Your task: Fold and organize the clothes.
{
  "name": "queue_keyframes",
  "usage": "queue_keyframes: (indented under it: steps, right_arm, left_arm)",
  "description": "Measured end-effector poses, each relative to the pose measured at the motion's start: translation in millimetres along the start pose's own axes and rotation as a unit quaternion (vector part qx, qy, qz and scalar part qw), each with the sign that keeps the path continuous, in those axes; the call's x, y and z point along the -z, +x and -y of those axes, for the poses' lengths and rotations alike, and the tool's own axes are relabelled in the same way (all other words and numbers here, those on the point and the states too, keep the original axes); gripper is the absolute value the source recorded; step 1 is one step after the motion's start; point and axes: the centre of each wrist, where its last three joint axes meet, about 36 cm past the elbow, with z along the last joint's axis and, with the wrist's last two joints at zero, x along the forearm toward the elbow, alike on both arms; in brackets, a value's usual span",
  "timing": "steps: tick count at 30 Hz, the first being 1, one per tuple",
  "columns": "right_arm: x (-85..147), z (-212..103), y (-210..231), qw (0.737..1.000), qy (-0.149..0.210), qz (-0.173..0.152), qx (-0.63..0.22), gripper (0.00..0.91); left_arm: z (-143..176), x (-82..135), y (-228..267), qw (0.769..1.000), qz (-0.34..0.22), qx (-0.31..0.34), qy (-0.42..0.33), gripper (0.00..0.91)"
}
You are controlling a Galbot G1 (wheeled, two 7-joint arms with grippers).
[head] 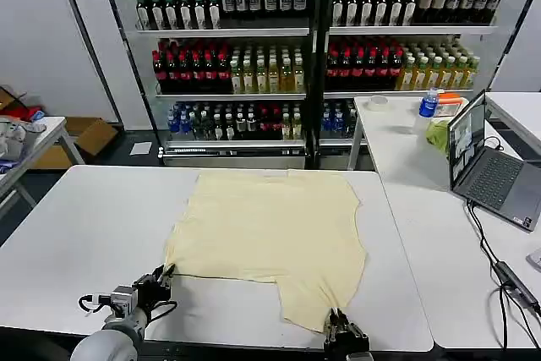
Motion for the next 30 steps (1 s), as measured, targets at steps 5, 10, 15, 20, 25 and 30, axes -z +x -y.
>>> queue_keyframes:
  steps: [5, 10, 15, 20, 25, 30]
  right_arm:
    - [7, 7, 13, 1.0, 0.001, 0.012, 0.001, 0.0]
    - [14, 15, 29, 1.0, 0.003, 0.026, 0.002, 0.0]
    - [22, 24, 47, 0.999, 0.006, 0.039, 0.002, 0.0]
    - [29, 32, 63, 0.999, 0.011, 0.047, 0.002, 0.0]
    - [35, 39, 76, 0.998, 0.015, 0.056, 0.002, 0.0]
    - [42, 46, 82, 0.997, 0.019, 0.073, 0.0, 0.0]
  left_arm:
    - [3, 2, 11, 1.0, 0.004, -0.003, 0.005, 0.01]
    - [8, 6, 30, 1.0, 0.013, -0.01, 0.007, 0.01]
    - [13, 12, 54, 0.999, 0.029, -0.015, 0.008, 0.01]
    - [16, 17, 78, 0.999, 0.043, -0.017, 0.008, 0.01]
    - [15, 21, 99, 0.999, 0.049, -0.016, 0.006, 0.01]
    - [10, 27, 116, 0.998, 0.058, -0.012, 0.003, 0.01]
